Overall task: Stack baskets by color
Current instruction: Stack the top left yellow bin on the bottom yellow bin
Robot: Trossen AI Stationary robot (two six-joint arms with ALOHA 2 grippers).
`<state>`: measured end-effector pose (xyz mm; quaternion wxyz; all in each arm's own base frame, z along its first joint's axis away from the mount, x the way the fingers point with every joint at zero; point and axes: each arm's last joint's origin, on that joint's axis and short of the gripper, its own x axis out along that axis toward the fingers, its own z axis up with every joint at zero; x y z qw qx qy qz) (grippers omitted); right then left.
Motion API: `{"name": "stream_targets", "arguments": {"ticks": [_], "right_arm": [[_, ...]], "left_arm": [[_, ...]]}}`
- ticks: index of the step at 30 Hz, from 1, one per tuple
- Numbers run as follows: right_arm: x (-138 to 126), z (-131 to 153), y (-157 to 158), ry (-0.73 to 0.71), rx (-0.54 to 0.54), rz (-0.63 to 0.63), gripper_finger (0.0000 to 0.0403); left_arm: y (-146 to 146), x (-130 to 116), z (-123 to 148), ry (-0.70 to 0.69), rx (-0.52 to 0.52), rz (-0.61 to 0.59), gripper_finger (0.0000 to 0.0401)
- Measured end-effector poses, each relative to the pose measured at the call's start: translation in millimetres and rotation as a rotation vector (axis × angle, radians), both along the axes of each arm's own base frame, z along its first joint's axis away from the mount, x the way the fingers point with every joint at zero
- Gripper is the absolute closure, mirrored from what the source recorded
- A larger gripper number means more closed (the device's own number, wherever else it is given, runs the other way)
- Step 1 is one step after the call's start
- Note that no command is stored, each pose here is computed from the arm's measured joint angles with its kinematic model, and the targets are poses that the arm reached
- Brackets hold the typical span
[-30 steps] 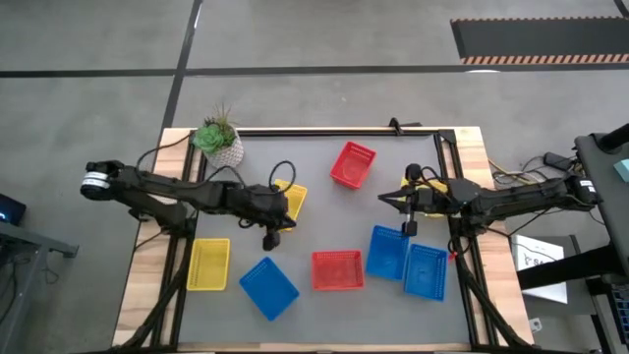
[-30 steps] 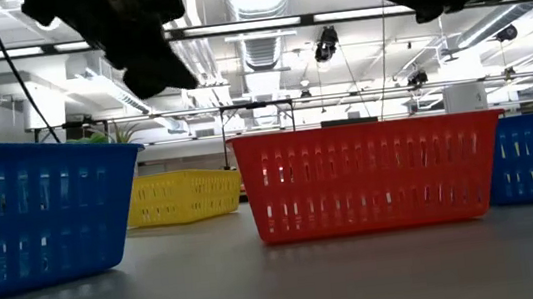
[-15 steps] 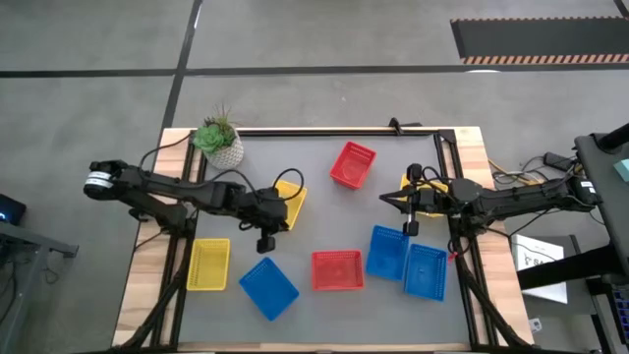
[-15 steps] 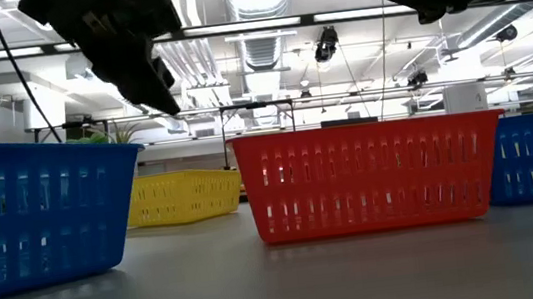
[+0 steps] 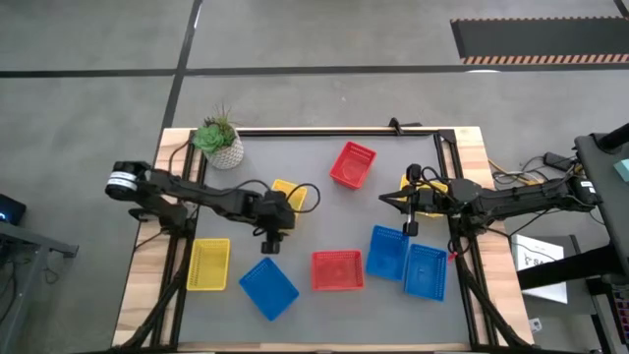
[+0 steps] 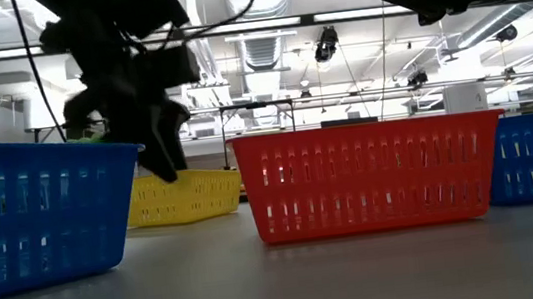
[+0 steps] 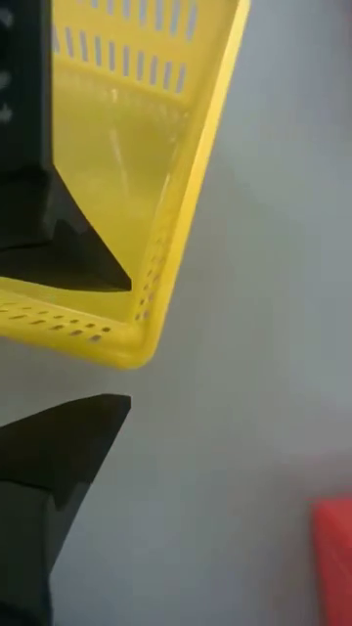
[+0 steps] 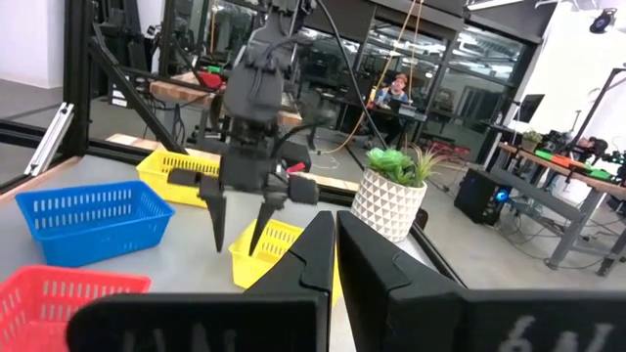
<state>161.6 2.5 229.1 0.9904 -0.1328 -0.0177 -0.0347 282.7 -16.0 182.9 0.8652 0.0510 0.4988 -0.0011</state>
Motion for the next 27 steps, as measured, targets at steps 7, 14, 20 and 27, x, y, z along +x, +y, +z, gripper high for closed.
{"name": "stream_targets", "arguments": {"ticks": [7, 14, 20, 27], "right_arm": [[0, 0, 0, 0.000, -0.001, 0.000, 0.0394], [0, 1, 0, 0.000, -0.032, -0.002, 0.0394], [0, 1, 0, -0.004, -0.075, -0.012, 0.0394], [0, 1, 0, -0.002, -0.110, -0.015, 0.0394]], "left_arm": [[0, 5, -17, 0.062, 0.011, -0.011, 0.0263], [0, 4, -16, 0.058, 0.050, -0.011, 0.0376], [0, 7, -1, 0.013, 0.078, -0.001, 0.0400], [-17, 19, 38, -0.103, 0.104, -0.021, 0.0401]]}}
